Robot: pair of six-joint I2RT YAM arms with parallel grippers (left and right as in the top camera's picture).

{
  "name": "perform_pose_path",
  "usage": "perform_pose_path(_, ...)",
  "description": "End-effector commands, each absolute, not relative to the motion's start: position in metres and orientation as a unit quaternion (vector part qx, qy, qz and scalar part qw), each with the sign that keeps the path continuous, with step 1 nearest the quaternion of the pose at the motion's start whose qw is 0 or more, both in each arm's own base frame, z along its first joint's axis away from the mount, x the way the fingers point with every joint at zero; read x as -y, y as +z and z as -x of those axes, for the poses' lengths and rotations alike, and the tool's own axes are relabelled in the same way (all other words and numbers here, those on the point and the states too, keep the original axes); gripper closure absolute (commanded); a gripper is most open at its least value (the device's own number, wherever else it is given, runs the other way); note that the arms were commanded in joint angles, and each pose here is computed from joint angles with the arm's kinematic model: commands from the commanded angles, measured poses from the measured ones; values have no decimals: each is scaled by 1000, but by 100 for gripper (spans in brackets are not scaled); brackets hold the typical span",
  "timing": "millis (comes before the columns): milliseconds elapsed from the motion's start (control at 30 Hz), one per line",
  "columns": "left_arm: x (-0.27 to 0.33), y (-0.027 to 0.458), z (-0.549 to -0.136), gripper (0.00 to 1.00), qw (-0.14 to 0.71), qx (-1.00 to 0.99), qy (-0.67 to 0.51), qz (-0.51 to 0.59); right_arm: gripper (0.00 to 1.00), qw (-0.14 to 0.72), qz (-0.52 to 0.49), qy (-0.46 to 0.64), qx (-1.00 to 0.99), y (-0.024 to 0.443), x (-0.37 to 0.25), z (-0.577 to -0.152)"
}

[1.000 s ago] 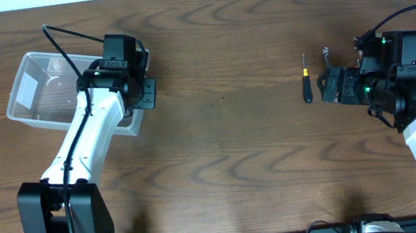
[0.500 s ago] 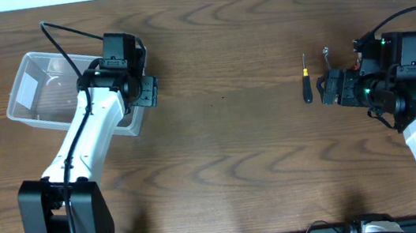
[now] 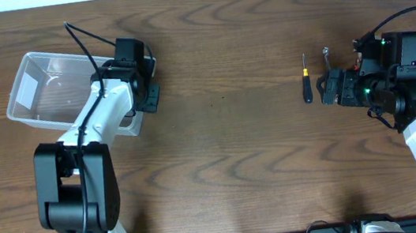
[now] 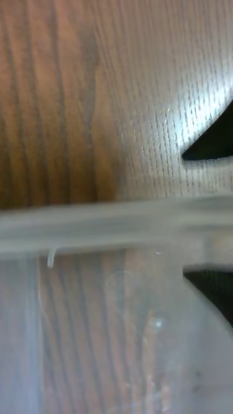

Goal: Pack container

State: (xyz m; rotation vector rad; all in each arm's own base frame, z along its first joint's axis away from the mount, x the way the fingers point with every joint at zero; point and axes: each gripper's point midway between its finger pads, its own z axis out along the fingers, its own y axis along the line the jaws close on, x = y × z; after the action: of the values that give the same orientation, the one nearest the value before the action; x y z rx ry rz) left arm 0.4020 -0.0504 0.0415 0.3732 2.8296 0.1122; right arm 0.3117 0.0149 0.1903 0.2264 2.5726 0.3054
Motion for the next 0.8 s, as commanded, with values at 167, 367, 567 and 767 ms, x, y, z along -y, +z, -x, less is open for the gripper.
perform_pose_path(167, 48, 38, -400, 94, 137, -980, 44, -135, 1, 278, -89, 118, -949, 200, -14, -315)
perform_pose_path(367, 48, 38, -400, 94, 138, -982, 42, -123, 1, 278, -89, 118, -949, 200, -14, -315)
perform_pose_path(567, 48, 38, -400, 94, 139, -983, 41, -112, 1, 278, -89, 118, -949, 200, -14, -315)
perform_pose_path(767, 48, 37, -397, 94, 133, -984, 41, -112, 1, 278, -89, 118, -949, 200, -14, -315)
